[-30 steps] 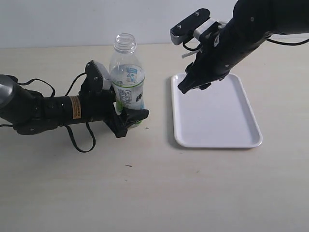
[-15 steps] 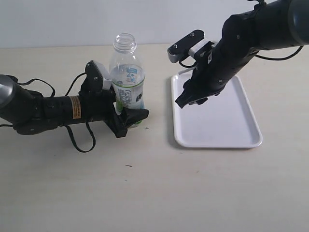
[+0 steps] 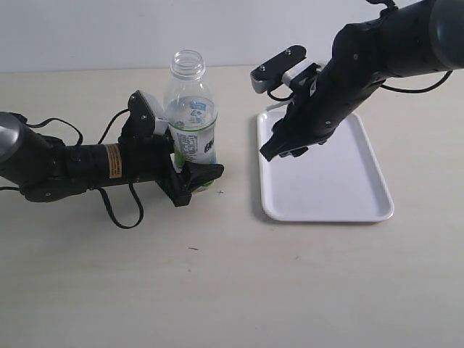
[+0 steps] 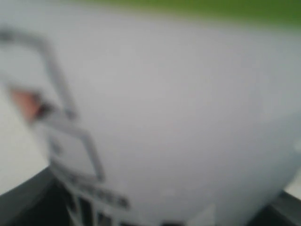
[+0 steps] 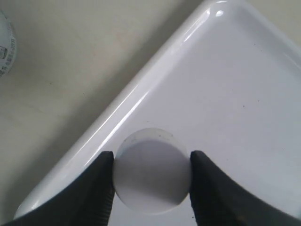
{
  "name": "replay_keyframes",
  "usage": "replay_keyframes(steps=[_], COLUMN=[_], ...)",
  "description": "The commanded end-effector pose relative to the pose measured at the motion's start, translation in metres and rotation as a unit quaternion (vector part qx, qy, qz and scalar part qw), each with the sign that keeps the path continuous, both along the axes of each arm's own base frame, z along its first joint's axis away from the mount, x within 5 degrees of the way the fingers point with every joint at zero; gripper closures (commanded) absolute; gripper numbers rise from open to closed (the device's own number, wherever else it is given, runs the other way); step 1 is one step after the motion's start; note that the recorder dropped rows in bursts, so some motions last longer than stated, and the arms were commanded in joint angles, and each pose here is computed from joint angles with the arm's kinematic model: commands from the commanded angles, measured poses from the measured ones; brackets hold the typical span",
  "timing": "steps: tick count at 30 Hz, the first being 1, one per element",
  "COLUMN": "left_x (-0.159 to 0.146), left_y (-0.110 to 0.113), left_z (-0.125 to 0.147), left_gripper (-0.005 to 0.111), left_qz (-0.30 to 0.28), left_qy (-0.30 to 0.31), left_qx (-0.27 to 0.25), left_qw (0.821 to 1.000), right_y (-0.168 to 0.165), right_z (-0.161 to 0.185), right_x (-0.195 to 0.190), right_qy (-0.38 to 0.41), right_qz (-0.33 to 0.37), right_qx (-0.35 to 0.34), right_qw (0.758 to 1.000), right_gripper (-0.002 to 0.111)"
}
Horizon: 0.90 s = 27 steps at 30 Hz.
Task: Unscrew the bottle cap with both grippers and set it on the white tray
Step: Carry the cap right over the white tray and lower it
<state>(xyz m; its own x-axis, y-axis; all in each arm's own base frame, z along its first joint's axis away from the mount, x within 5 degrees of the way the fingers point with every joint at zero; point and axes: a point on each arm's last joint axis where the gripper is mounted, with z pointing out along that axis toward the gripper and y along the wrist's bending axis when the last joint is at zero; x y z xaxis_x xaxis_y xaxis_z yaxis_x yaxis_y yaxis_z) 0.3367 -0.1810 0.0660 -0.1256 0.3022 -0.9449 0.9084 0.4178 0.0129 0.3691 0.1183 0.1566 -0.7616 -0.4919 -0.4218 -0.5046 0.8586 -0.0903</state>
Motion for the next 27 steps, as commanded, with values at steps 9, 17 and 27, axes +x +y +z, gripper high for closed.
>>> replay_keyframes(steps=[9, 17, 27], left_x=[0.002, 0.002, 0.002], left_y=[0.000, 0.000, 0.000], left_z=[0.008, 0.008, 0.008], left_gripper=[0.107, 0.107, 0.107], left_qz=[0.005, 0.005, 0.005], left_qy=[-0.007, -0.007, -0.007], left_qx=[-0.027, -0.027, -0.027], left_qw=[1.000, 1.000, 1.000], right_y=[-0.001, -0.002, -0.003], right_z=[-0.018, -0.031, -0.032], right_x=[0.003, 0.001, 0.000], right_qy=[0.008, 0.038, 0.043], right_qz=[-0.001, 0.005, 0.006], right_qx=[-0.003, -0.018, -0.021], right_qw=[1.000, 0.999, 0.999], right_gripper=[0.108, 0.108, 0.073])
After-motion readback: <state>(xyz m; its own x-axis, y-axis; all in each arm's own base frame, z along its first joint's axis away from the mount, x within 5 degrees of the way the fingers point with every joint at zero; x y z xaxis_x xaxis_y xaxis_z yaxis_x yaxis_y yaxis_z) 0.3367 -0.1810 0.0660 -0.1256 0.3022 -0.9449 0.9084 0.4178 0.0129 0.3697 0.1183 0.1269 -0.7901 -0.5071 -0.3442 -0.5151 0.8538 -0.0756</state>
